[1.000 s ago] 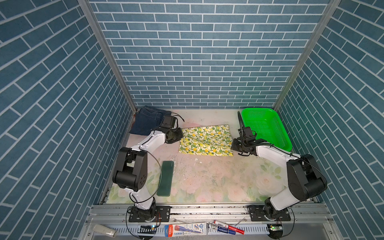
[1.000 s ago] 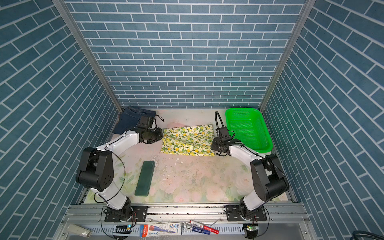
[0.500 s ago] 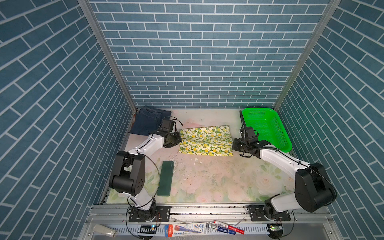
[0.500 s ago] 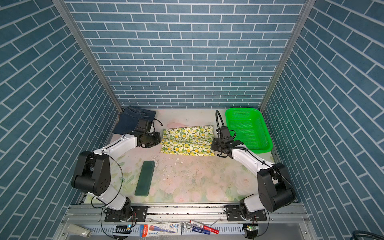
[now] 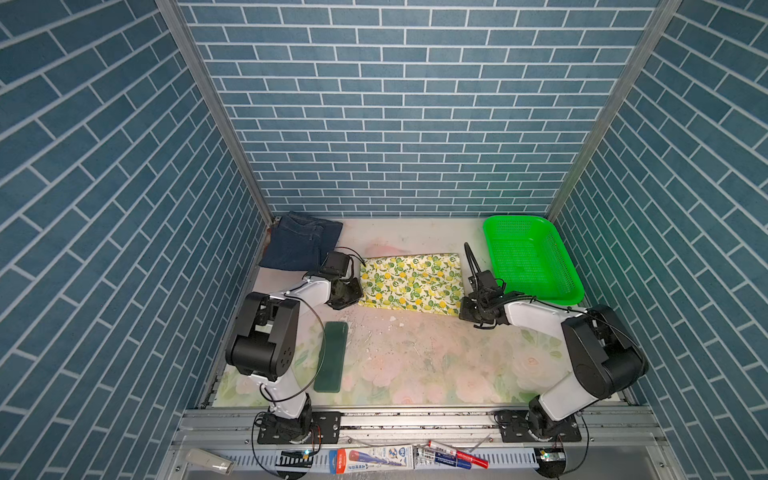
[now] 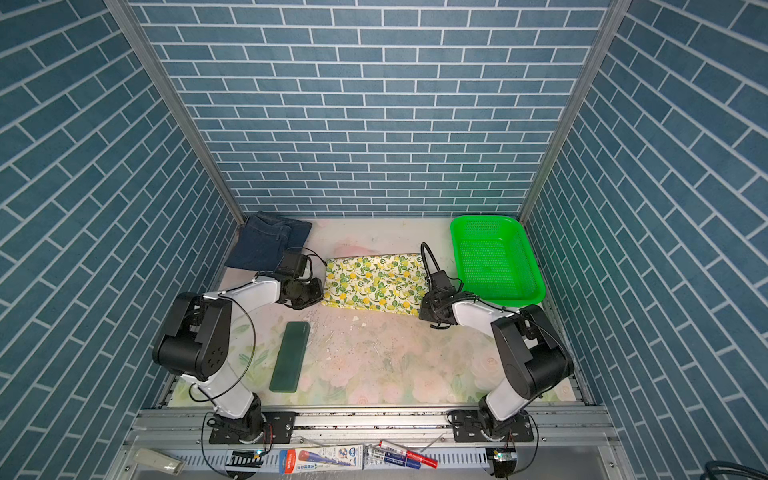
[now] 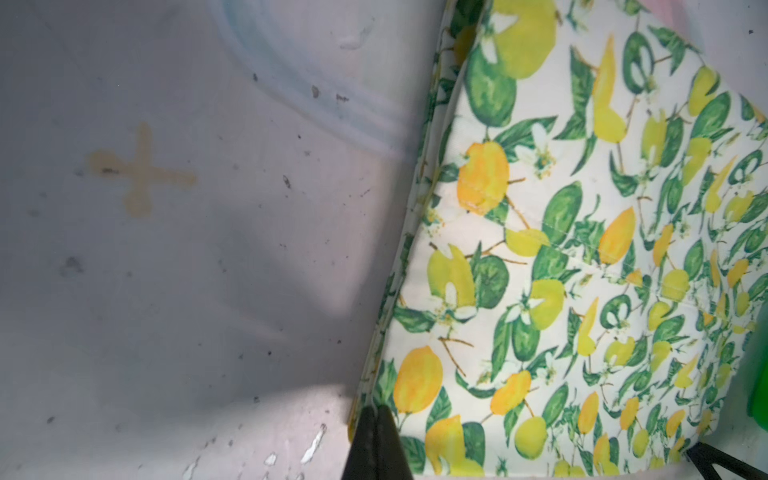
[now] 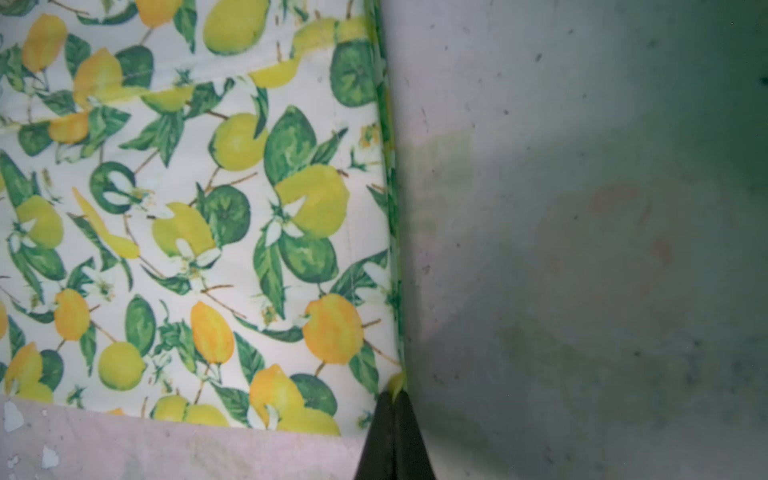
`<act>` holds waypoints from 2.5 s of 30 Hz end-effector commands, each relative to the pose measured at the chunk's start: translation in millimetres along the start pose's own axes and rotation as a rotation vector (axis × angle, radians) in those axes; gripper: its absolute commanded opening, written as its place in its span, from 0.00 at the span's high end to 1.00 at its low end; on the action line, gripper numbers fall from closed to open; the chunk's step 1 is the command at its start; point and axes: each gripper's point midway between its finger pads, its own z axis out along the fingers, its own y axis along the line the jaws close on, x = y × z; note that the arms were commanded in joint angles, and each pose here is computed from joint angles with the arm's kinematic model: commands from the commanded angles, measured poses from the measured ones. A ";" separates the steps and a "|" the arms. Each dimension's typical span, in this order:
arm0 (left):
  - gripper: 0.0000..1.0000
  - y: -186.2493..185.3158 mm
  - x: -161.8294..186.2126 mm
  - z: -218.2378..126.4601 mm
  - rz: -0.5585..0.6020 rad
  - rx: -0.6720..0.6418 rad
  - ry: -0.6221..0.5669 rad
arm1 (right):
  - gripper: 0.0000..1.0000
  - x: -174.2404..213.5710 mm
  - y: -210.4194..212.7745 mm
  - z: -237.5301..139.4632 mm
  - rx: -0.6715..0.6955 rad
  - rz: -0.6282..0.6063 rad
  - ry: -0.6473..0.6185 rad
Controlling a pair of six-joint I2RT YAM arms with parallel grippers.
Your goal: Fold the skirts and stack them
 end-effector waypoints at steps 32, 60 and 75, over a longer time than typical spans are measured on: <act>0.17 -11.3 -39.2 27.9 0.092 -0.065 0.078 | 0.43 -79.4 -0.2 40.3 -0.025 -0.011 0.016; 1.00 -15.3 0.2 70.8 0.152 -0.119 0.229 | 0.52 -80.7 16.5 46.6 -0.121 0.034 0.014; 1.00 -31.5 -67.7 -26.8 0.279 -0.221 0.009 | 0.52 -63.5 22.5 40.8 -0.114 0.034 0.014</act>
